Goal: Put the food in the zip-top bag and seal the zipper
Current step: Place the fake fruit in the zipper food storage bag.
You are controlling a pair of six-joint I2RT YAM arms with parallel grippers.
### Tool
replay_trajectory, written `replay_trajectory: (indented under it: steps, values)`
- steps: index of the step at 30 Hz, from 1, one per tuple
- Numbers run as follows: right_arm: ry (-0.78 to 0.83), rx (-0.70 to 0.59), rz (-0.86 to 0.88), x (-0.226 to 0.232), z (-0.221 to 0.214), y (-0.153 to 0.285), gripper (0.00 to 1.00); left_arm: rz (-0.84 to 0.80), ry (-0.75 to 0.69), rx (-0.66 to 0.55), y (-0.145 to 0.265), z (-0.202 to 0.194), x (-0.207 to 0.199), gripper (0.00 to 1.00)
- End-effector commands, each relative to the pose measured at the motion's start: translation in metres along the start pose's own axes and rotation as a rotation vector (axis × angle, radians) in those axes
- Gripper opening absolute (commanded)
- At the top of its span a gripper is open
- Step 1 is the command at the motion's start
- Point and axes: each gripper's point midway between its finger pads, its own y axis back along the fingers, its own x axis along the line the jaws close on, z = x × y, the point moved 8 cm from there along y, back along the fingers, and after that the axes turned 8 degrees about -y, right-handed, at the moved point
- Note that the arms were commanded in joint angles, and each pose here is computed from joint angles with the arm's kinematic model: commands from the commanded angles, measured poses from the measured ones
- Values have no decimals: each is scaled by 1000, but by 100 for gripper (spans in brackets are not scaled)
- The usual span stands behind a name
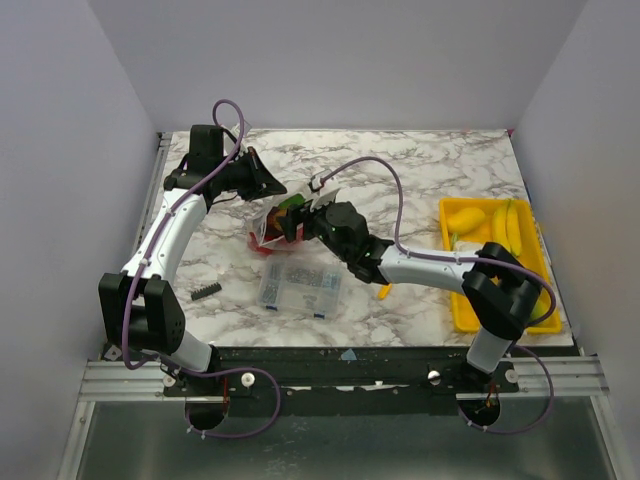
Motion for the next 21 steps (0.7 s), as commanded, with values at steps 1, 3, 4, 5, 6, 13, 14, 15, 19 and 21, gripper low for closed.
replay_trajectory:
  steps: [1, 3, 4, 5, 6, 13, 14, 15, 19, 21]
  values:
    - [13, -58, -67, 4, 22, -3, 82, -44, -20, -10, 6, 2, -10, 0]
    - [14, -69, -66, 5, 28, 1, 83, -44, -22, -13, 6, 2, -10, 0]
    - [14, -70, -69, 5, 31, 2, 85, -45, -23, -14, 6, 2, -10, 0]
    - [13, -74, -73, 6, 35, 4, 86, -44, -23, -14, 7, 2, -10, 0]
    - [15, -72, -80, 6, 38, 5, 86, -44, -22, -12, 6, 2, -10, 0]
    - [4, -83, -160, -6, 61, 50, 85, -42, -21, -10, 6, 1, -9, 0]
    - [8, -83, -178, -10, 62, 59, 84, -42, -20, -10, 5, 1, -9, 0]
    - [11, -90, -203, -14, 63, 67, 83, -43, -19, -9, 5, 1, -9, 0]
    - [39, -105, -372, -46, 53, 107, 83, -41, -20, -9, 5, 1, -9, 0]
    - [27, -142, -513, -67, 48, 130, 83, -40, -20, -10, 5, 1, -9, 0]
